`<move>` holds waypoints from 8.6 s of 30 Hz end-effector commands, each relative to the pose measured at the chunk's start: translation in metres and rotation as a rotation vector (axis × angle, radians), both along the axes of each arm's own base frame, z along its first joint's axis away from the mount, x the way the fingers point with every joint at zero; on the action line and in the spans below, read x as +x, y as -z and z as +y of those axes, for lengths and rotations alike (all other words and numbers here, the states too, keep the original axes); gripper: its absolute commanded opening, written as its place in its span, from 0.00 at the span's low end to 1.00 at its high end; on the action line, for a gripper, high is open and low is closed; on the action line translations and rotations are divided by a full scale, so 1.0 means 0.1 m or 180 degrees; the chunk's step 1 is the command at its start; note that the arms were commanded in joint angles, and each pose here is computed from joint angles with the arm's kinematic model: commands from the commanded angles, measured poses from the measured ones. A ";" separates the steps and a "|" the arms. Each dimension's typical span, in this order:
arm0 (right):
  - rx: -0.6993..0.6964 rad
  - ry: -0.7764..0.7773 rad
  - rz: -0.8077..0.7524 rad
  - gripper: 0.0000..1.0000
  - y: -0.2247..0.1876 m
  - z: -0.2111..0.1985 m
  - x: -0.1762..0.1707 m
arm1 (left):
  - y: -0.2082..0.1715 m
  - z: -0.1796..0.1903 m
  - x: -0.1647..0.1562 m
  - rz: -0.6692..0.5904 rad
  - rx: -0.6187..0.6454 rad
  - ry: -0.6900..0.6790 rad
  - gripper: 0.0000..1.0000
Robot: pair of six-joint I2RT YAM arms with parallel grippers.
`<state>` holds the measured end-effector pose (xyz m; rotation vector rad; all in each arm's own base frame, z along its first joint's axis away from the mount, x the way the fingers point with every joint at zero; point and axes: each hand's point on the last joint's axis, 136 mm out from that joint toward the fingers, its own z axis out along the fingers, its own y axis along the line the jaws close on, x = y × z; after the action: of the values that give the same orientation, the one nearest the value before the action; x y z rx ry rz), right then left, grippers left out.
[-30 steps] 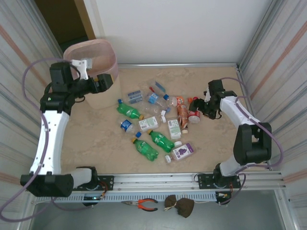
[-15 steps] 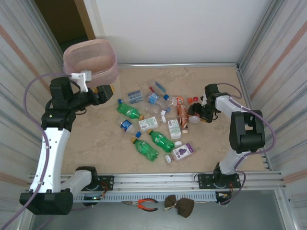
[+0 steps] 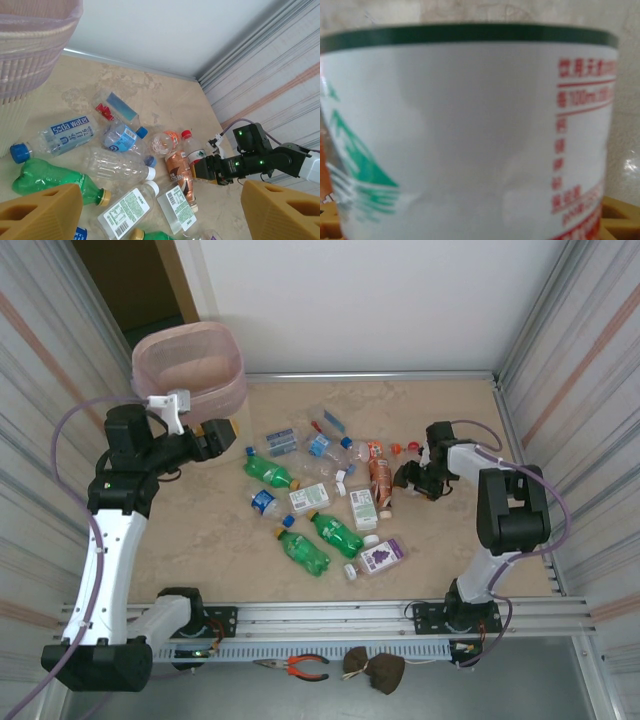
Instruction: Put the plastic bottles in the bin
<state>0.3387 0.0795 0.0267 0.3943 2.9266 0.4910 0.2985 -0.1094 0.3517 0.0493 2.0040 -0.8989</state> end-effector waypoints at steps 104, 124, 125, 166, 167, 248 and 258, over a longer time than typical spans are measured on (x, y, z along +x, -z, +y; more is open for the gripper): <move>0.1156 -0.2568 -0.4696 0.80 -4.06 1.39 -1.80 | -1.39 -2.17 -0.83 -0.2497 0.0244 0.2302 0.57; 0.1095 -0.2497 -0.4687 0.77 -4.08 1.34 -1.80 | -1.18 -0.01 1.03 -0.1308 0.0927 -0.0006 0.55; 0.1094 -0.2497 -0.4683 0.77 -4.08 1.34 -1.80 | -1.16 0.09 1.12 -0.1247 0.0925 -0.0101 0.55; 0.1062 -0.2415 -0.4430 0.73 -3.85 1.37 -1.72 | 2.01 0.96 2.47 0.1912 0.1339 -0.0508 0.54; 0.1062 -0.2406 -0.4424 0.73 -3.84 1.36 -1.72 | 2.09 0.95 2.46 0.1973 0.1357 -0.0483 0.55; 0.0078 -0.1603 -0.3268 0.75 -3.04 1.12 -1.03 | -0.84 0.43 1.17 -0.0418 0.0889 -0.0286 0.94; 0.0140 -0.1020 -0.2211 0.72 -2.29 0.93 -0.76 | -0.75 0.32 0.64 -0.0620 0.0637 -0.0199 0.94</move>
<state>0.2630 0.1777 0.2765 -0.3344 2.1918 0.5475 0.3769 -0.0684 0.4100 0.1520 1.9816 -0.5752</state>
